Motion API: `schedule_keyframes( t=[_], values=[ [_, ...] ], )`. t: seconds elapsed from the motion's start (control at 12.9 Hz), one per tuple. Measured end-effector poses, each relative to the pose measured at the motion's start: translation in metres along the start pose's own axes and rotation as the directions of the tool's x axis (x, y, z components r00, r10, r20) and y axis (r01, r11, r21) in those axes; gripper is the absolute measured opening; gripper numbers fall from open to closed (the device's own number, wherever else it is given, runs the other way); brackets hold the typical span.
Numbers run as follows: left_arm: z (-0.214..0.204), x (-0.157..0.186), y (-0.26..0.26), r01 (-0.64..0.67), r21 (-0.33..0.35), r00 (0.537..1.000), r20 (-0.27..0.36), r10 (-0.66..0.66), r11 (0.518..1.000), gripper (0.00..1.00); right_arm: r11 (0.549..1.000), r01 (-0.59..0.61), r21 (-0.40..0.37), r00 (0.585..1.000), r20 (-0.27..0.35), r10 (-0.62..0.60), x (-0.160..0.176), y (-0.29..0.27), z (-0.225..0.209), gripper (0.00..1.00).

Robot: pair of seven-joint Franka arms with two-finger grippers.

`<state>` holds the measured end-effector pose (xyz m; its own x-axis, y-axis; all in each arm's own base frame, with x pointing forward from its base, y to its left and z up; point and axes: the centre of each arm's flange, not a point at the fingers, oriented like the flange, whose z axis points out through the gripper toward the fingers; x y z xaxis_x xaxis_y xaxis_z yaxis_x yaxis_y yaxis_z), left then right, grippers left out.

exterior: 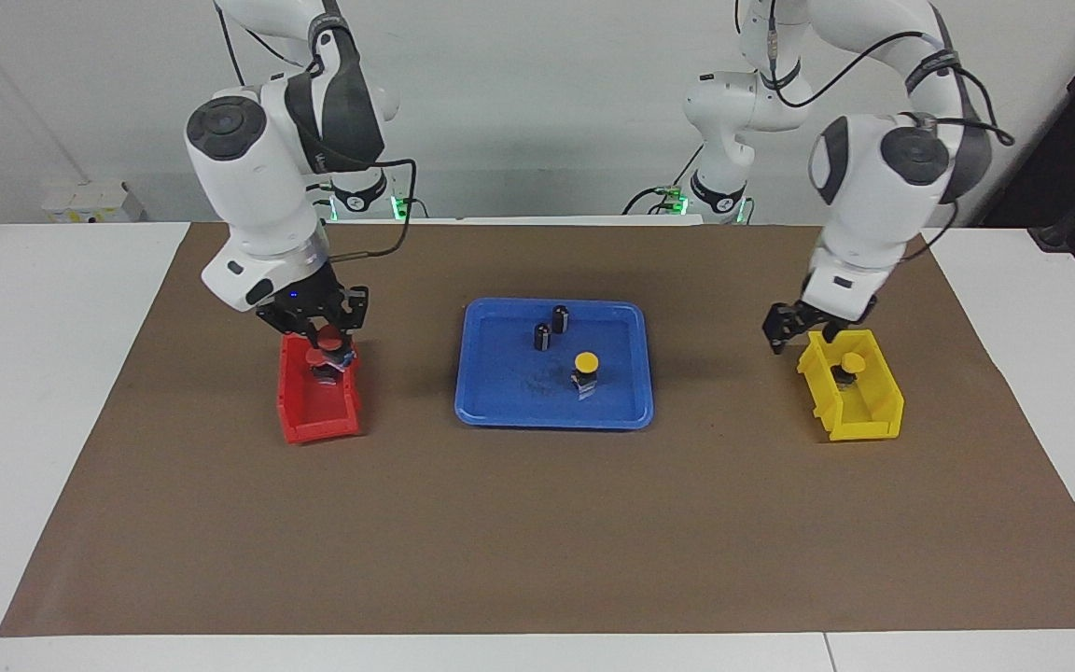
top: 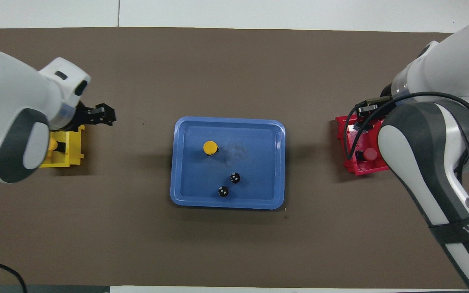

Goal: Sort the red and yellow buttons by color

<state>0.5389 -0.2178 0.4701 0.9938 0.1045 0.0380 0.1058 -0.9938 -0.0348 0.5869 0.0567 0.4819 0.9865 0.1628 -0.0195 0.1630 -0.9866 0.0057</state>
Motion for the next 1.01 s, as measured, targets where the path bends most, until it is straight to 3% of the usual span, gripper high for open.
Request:
schedule_keyframes(
  t=[0.31,0.7,1.01],
  values=[
    [0.044,-0.054,0.116,-0.043,-0.002,0.999,0.012,0.043,0.999,0.87,0.997,0.078,-0.011,0.995,-0.057,-0.079,-0.011,0.014,0.036,0.41],
    [0.078,-0.063,0.154,-0.047,-0.062,0.999,0.023,0.049,0.997,0.87,0.997,0.075,-0.025,0.989,-0.126,-0.077,-0.027,0.022,0.078,0.41],
    [0.106,-0.073,0.177,-0.024,-0.070,0.999,0.023,0.026,0.997,0.86,0.997,0.072,-0.029,0.984,-0.162,-0.075,-0.034,0.024,0.106,0.41]
  ],
)
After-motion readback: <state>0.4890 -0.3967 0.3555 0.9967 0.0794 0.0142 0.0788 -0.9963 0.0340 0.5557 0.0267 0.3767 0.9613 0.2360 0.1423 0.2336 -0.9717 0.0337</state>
